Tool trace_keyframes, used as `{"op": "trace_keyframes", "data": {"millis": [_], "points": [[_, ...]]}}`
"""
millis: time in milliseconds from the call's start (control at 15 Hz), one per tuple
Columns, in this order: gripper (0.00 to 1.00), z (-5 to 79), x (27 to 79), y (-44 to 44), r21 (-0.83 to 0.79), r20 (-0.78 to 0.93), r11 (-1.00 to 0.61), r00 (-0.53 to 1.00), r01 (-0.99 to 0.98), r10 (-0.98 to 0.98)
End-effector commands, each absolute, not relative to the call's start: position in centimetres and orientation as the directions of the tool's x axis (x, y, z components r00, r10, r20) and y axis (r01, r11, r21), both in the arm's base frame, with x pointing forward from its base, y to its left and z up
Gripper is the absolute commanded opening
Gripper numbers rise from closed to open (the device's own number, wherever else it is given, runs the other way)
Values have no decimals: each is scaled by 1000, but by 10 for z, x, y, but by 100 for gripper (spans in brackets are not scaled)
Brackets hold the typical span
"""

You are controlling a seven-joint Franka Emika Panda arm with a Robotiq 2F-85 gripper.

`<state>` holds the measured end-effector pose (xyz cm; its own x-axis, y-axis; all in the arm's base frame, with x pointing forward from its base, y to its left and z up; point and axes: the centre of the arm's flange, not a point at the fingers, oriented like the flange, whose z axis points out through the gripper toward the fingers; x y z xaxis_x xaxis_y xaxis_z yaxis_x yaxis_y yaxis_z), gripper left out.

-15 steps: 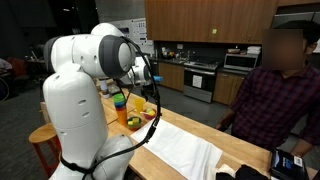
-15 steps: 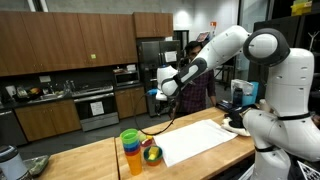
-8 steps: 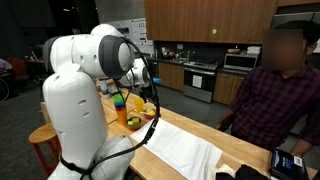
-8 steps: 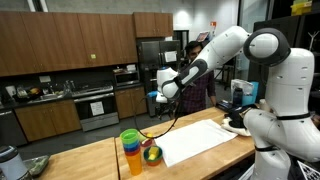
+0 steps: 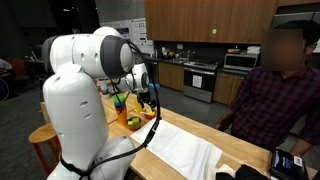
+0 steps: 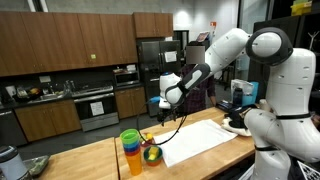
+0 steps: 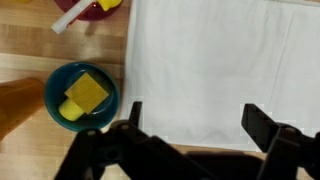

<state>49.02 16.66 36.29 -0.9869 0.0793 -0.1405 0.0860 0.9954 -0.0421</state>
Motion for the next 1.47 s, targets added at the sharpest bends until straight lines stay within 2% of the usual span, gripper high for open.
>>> {"op": "trace_keyframes", "data": {"millis": [0, 333, 800, 1067, 1267, 1400], "points": [[100, 348, 483, 175, 35, -129, 999, -991, 20, 25], [100, 349, 477, 181, 6, -211, 998, -976, 58, 58], [100, 341, 494, 121, 14, -253, 943, -912, 331, 324], [100, 321, 499, 84, 6, -210, 865, -845, 502, 492], [100, 317, 490, 84, 36, -124, 912, -904, 408, 410], [100, 311, 494, 84, 22, -143, 898, -888, 439, 437]]}}
